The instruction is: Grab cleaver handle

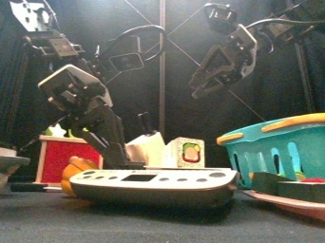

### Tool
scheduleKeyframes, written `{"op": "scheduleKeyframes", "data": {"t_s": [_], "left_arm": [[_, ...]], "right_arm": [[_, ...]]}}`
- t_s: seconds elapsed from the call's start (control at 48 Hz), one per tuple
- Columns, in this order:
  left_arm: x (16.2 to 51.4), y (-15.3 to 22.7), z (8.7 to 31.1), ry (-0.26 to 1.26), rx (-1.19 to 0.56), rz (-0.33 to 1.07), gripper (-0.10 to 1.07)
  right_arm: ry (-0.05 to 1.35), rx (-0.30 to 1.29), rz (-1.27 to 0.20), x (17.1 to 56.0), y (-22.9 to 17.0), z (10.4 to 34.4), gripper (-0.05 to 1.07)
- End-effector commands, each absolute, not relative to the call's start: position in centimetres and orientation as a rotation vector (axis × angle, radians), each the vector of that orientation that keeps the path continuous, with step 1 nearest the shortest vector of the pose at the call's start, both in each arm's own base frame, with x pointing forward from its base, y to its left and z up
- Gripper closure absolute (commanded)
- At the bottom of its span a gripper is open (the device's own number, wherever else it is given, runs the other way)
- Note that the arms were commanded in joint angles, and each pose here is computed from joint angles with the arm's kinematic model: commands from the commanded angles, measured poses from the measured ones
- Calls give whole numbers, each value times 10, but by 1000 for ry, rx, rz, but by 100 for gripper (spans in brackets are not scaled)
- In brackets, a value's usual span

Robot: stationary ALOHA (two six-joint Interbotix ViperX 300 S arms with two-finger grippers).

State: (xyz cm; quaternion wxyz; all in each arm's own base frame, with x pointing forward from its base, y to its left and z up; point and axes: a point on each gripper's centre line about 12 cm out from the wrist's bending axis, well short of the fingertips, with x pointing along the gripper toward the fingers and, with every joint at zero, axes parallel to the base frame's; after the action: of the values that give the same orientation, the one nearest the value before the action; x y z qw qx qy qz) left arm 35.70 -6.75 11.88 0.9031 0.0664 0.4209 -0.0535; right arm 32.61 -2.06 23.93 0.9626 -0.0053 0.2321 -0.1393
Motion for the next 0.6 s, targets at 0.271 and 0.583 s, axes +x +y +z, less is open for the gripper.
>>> {"op": "scheduleKeyframes", "data": {"t_s": [0.271,0.583], "left_arm": [[357,-87,131,828,151,-162,42],[358,-91,136,807,139,-180,42]], "right_arm": [[448,-2,-286,326,-22,247,1],[454,-2,-289,327,-23,245,1]]}}
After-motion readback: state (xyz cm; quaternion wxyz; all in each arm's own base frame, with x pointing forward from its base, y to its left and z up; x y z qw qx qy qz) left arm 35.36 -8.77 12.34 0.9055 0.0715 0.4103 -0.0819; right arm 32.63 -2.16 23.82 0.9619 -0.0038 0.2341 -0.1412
